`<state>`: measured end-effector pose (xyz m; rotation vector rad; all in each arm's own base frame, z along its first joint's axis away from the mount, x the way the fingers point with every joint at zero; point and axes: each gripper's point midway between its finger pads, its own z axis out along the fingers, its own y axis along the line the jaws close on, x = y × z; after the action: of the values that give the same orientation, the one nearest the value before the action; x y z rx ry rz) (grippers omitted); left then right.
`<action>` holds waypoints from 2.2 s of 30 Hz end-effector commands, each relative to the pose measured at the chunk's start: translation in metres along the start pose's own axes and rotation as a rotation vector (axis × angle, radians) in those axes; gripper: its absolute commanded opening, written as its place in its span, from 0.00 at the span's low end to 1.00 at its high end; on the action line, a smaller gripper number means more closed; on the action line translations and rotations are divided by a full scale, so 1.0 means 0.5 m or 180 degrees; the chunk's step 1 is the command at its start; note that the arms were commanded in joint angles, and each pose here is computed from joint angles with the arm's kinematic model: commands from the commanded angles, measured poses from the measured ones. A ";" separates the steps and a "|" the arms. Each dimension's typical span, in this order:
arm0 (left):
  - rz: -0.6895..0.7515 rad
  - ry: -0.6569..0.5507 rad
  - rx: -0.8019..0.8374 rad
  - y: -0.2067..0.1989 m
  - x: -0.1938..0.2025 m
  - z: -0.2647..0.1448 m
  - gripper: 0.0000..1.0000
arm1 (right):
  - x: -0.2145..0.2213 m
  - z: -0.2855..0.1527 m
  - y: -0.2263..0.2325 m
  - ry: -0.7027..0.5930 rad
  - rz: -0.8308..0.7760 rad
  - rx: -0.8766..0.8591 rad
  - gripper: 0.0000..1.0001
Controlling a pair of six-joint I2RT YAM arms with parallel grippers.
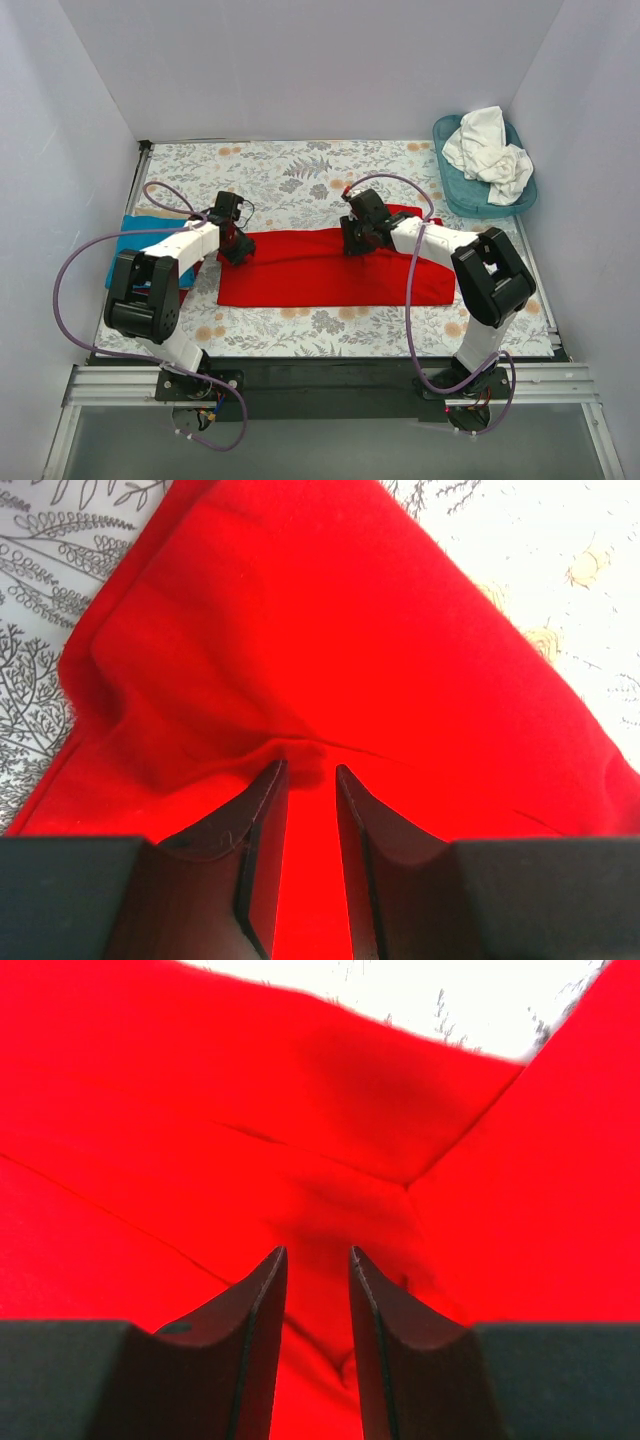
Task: Fold and stack the t-shirts
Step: Fold the tshirt
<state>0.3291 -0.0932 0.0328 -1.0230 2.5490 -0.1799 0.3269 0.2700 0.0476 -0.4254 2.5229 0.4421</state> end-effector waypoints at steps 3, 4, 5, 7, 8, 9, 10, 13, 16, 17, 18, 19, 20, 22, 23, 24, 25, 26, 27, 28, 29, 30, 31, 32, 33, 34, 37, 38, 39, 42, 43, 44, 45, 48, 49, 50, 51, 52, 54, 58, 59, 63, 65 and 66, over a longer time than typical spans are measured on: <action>0.0033 -0.0104 0.0209 -0.008 -0.004 -0.039 0.24 | -0.010 -0.025 0.021 -0.0156 0.0034 -0.0122 0.37; 0.0036 -0.0090 0.0196 -0.002 0.001 -0.039 0.24 | -0.008 -0.030 0.032 -0.0140 0.0018 -0.0210 0.37; 0.0035 -0.0088 0.0203 -0.001 0.002 -0.040 0.25 | -0.002 -0.030 0.030 -0.0126 0.0024 -0.0206 0.37; 0.0033 -0.0099 0.0219 0.002 0.003 -0.045 0.25 | 0.001 -0.035 0.032 -0.0134 0.0021 -0.0211 0.37; 0.0035 -0.0091 0.0207 0.008 0.007 -0.044 0.24 | -0.001 -0.037 0.032 -0.0149 0.0015 -0.0211 0.37; 0.0036 -0.0110 0.0235 0.008 0.006 -0.050 0.24 | 0.000 -0.039 0.032 -0.0149 0.0025 -0.0211 0.37; 0.0039 -0.0117 0.0253 0.007 0.006 -0.053 0.24 | -0.005 -0.044 0.035 -0.0181 0.0019 -0.0221 0.37; 0.0045 -0.0208 0.0391 -0.005 -0.005 -0.076 0.25 | -0.026 -0.049 0.038 -0.0256 0.0002 -0.0215 0.37; 0.0037 -0.0290 0.0541 -0.031 -0.024 -0.100 0.25 | -0.060 -0.045 0.037 -0.0360 -0.0029 -0.0142 0.37; 0.0036 -0.0296 0.0567 -0.037 -0.027 -0.104 0.25 | -0.068 -0.041 0.037 -0.0382 -0.0043 -0.0122 0.38; 0.0014 -0.0310 0.0575 -0.043 -0.032 -0.108 0.25 | -0.075 -0.037 0.035 -0.0398 -0.0051 -0.0091 0.38; -0.0029 -0.0341 0.0541 -0.043 -0.038 -0.106 0.25 | -0.091 -0.026 0.036 -0.0418 -0.0083 -0.0064 0.38; -0.0044 -0.0330 0.0467 -0.038 -0.038 -0.099 0.25 | -0.097 -0.020 0.035 -0.0417 -0.0088 -0.0050 0.38; -0.0097 -0.0340 0.0372 -0.039 -0.047 -0.097 0.25 | -0.092 -0.001 0.029 -0.0343 -0.0110 0.0002 0.39; -0.0084 -0.0312 0.0303 -0.037 -0.047 -0.089 0.25 | -0.101 -0.002 0.031 -0.0345 -0.0127 0.0014 0.40; -0.0078 -0.0289 0.0260 -0.034 -0.046 -0.092 0.27 | -0.101 -0.001 0.023 -0.0341 -0.0130 0.0080 0.40; -0.0089 -0.0305 0.0249 -0.033 -0.048 -0.095 0.30 | -0.101 -0.007 0.018 -0.0361 -0.0137 0.0128 0.42; -0.0111 -0.0369 0.0138 -0.017 -0.053 -0.096 0.33 | -0.093 -0.009 0.005 -0.0349 -0.0132 0.0200 0.43; -0.0161 -0.0417 0.0090 -0.009 -0.057 -0.103 0.38 | -0.091 -0.013 -0.004 -0.0358 -0.0130 0.0262 0.44; -0.0205 -0.0450 0.0033 0.000 -0.062 -0.106 0.40 | -0.099 -0.027 -0.020 -0.0416 -0.0088 0.0333 0.44; -0.0297 -0.0428 -0.0086 0.017 -0.056 -0.108 0.43 | -0.097 -0.033 -0.028 -0.0420 -0.0045 0.0358 0.44; -0.0357 -0.0469 -0.0165 0.028 -0.060 -0.110 0.47 | -0.082 -0.037 -0.040 -0.0388 -0.0012 0.0384 0.45; -0.0411 -0.0472 -0.0213 0.035 -0.062 -0.113 0.50 | -0.093 -0.058 -0.053 -0.0470 0.0051 0.0418 0.45; -0.0446 -0.0451 -0.0306 0.049 -0.057 -0.114 0.52 | -0.095 -0.069 -0.061 -0.0506 0.0082 0.0448 0.45; -0.0539 -0.0495 -0.0341 0.055 -0.060 -0.118 0.52 | -0.078 -0.074 -0.074 -0.0474 0.0122 0.0500 0.45; -0.0585 -0.0524 -0.0362 0.059 -0.062 -0.121 0.53 | -0.090 -0.099 -0.086 -0.0579 0.0172 0.0559 0.45; -0.0753 -0.0581 -0.0424 0.077 -0.067 -0.126 0.54 | -0.071 -0.132 -0.129 -0.0619 0.0344 0.0673 0.46; -0.0788 -0.0584 -0.0440 0.081 -0.066 -0.125 0.54 | -0.065 -0.140 -0.141 -0.0623 0.0401 0.0698 0.46; -0.0820 -0.0594 -0.0471 0.086 -0.067 -0.122 0.54 | -0.059 -0.147 -0.151 -0.0633 0.0452 0.0707 0.46; -0.0950 -0.0618 -0.0487 0.090 -0.079 -0.114 0.54 | -0.038 -0.169 -0.194 -0.0654 0.0647 0.0757 0.46; -0.0977 -0.0606 -0.0534 0.094 -0.080 -0.107 0.54 | -0.028 -0.177 -0.212 -0.0657 0.0724 0.0776 0.46; -0.0990 -0.0597 -0.0558 0.096 -0.080 -0.105 0.53 | -0.024 -0.181 -0.220 -0.0659 0.0773 0.0770 0.46; -0.1010 -0.0602 -0.0575 0.098 -0.081 -0.104 0.52 | -0.022 -0.186 -0.233 -0.0662 0.0846 0.0746 0.47; -0.1074 -0.0647 -0.0600 0.102 -0.089 -0.095 0.51 | -0.007 -0.197 -0.259 -0.0680 0.1014 0.0746 0.47; -0.1090 -0.0647 -0.0593 0.102 -0.091 -0.092 0.50 | -0.006 -0.203 -0.263 -0.0697 0.1046 0.0737 0.47; -0.1093 -0.0629 -0.0573 0.098 -0.093 -0.087 0.49 | 0.001 -0.202 -0.268 -0.0686 0.1086 0.0731 0.47; -0.1089 -0.0601 -0.0605 0.100 -0.093 -0.078 0.48 | 0.005 -0.204 -0.273 -0.0686 0.1125 0.0730 0.47; -0.1102 -0.0590 -0.0613 0.098 -0.095 -0.076 0.47 | 0.007 -0.207 -0.283 -0.0693 0.1182 0.0726 0.47; -0.1092 -0.0554 -0.0650 0.099 -0.092 -0.064 0.45 | 0.020 -0.206 -0.298 -0.0663 0.1270 0.0734 0.48; -0.1093 -0.0536 -0.0661 0.099 -0.092 -0.051 0.38 | 0.039 -0.200 -0.319 -0.0617 0.1404 0.0745 0.50; -0.1088 -0.0532 -0.0662 0.101 -0.092 -0.049 0.37 | 0.041 -0.199 -0.327 -0.0616 0.1444 0.0757 0.50; -0.1078 -0.0505 -0.0661 0.100 -0.092 -0.041 0.29 | 0.056 -0.192 -0.349 -0.0573 0.1533 0.0815 0.53; -0.1073 -0.0501 -0.0661 0.101 -0.092 -0.038 0.25 | 0.061 -0.189 -0.352 -0.0562 0.1548 0.0825 0.53; -0.1070 -0.0490 -0.0673 0.103 -0.090 -0.035 0.23 | 0.063 -0.186 -0.354 -0.0549 0.1550 0.0831 0.53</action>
<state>0.3110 -0.0287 0.0454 -1.4824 2.3125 0.0911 0.3224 0.0677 0.0677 0.3068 2.4733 0.2793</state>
